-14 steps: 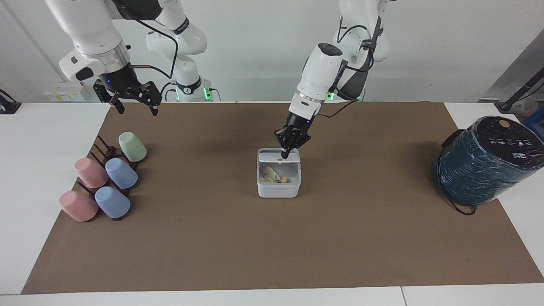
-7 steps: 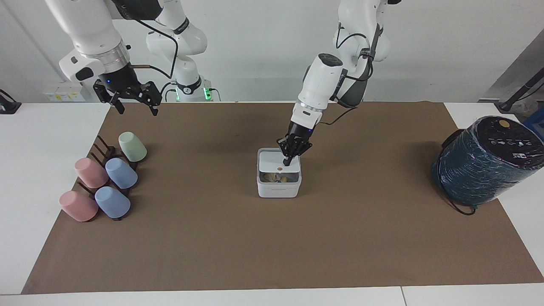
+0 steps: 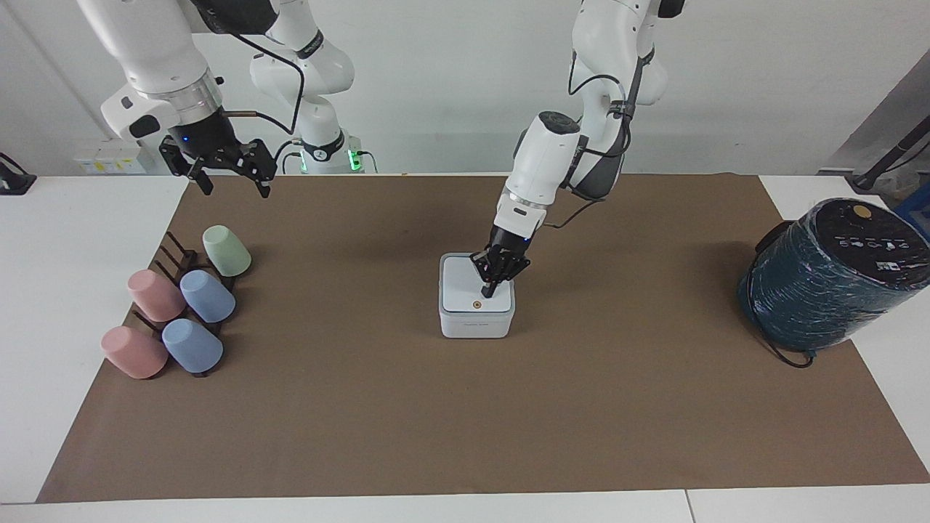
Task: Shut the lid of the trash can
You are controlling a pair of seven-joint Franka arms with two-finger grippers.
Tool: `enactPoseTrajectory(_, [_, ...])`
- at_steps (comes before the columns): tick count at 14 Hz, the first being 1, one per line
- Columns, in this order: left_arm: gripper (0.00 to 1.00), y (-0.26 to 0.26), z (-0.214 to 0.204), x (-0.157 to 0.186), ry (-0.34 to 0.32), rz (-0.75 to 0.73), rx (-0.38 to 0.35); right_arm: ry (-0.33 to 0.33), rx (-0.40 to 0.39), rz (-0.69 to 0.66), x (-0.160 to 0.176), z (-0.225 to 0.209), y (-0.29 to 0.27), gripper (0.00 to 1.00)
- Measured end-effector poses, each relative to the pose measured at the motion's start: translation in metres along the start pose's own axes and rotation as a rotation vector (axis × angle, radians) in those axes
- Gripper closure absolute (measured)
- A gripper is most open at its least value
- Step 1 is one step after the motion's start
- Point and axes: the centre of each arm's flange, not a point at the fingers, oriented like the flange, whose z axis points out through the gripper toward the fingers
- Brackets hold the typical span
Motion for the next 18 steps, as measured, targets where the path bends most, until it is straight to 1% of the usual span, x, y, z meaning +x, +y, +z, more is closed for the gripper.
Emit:
enactPoseTrajectory(9, [0.96,0.0,0.005,0.0,-0.006,0.001,0.006,0.0,0.0,0.0,0.0,0.0,0.0,0.0])
enactPoseTrajectory(11, [0.96,0.005,0.003,0.005,-0.034,-0.001,0.033,0.0,0.0,0.0,0.0,0.0,0.0,0.0])
enactPoseTrajectory(13, [0.96,0.012,-0.006,0.021,-0.089,-0.013,0.089,0.0,0.0,0.0,0.0,0.0,0.0,0.0])
enactPoseTrajectory(14, [0.96,0.015,-0.016,0.035,-0.109,-0.025,0.112,0.0,0.0,0.0,0.0,0.0,0.0,0.0])
enactPoseTrajectory(16, [0.96,0.015,-0.045,0.07,-0.135,-0.053,0.151,0.0,0.0,0.0,0.0,0.0,0.0,0.0])
enactPoseTrajectory(18, [0.95,0.005,-0.078,0.102,-0.172,-0.057,0.222,0.0,0.0,0.0,0.0,0.0,0.0,0.0])
